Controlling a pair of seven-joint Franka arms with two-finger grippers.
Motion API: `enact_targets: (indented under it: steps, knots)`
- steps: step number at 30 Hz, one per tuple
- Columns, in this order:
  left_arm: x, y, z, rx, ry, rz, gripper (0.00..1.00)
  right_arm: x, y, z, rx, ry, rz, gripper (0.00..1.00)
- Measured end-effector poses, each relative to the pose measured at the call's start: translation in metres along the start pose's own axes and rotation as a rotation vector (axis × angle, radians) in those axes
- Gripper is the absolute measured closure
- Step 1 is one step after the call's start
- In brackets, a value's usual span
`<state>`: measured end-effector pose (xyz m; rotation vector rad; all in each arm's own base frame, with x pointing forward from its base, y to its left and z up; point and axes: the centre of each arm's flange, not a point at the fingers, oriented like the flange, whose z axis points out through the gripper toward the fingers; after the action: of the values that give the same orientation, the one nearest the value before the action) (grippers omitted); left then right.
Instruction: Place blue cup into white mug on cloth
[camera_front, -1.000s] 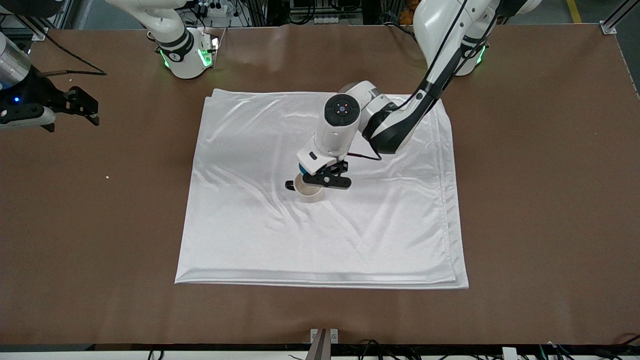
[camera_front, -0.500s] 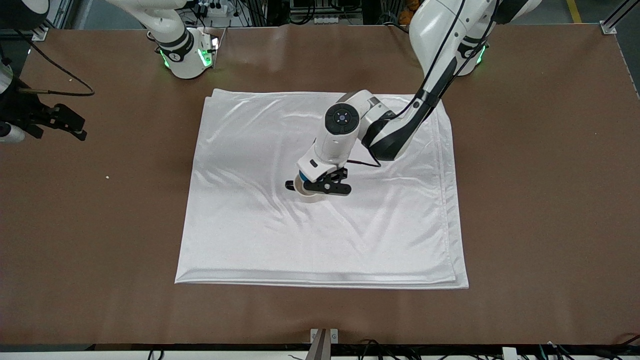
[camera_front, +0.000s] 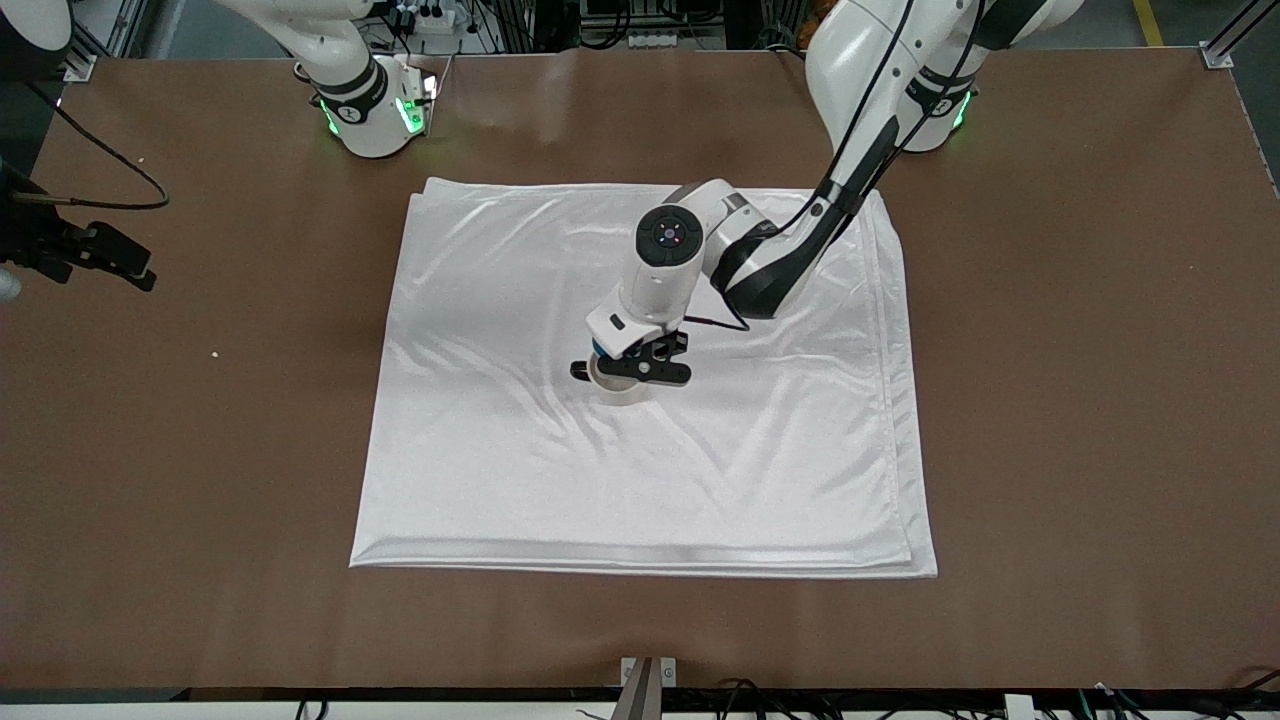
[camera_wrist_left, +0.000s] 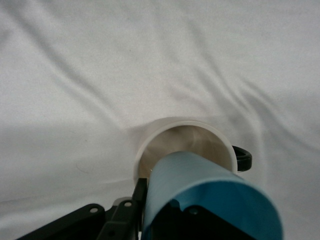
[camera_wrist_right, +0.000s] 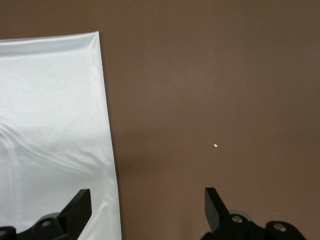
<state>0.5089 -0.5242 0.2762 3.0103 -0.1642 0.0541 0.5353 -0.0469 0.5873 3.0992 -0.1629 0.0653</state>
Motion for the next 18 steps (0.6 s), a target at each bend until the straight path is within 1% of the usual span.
enact_targets:
  steps: [1,2,7,8,11,12,13,14,15,18]
  knots:
    - [0.001,-0.001,0.000,0.005,0.008,0.004,0.88,0.000,0.000,-0.001,0.001,0.002,0.000,0.00]
    - [0.002,-0.002,0.000,0.010,0.014,0.008,0.78,0.001,0.000,-0.002,0.002,0.004,0.000,0.00]
    - [0.004,-0.003,0.000,0.022,0.028,0.021,0.55,0.007,-0.002,-0.008,0.009,0.018,0.000,0.00]
    - [0.003,-0.003,0.000,0.022,0.029,0.022,0.53,0.008,-0.002,-0.008,0.012,0.018,0.000,0.00]
    - [0.002,0.000,0.000,0.021,0.030,0.026,0.40,0.012,-0.003,-0.008,0.019,0.018,0.001,0.00]
    - [0.001,0.001,0.000,0.020,0.031,0.027,0.30,0.013,-0.003,-0.008,0.021,0.018,0.001,0.00]
    - [0.002,0.001,-0.001,0.018,0.034,0.028,0.26,0.014,-0.003,-0.007,0.022,0.018,0.001,0.00]
    - [0.002,0.002,-0.002,0.016,0.037,0.028,0.26,0.014,-0.004,-0.007,0.023,0.017,0.001,0.00]
    - [0.003,0.002,-0.004,0.014,0.041,0.028,0.17,0.015,-0.004,-0.006,0.025,0.016,0.000,0.00]
    - [0.009,0.003,-0.013,0.004,0.061,0.025,0.04,0.016,-0.005,-0.005,0.028,0.013,-0.001,0.00]
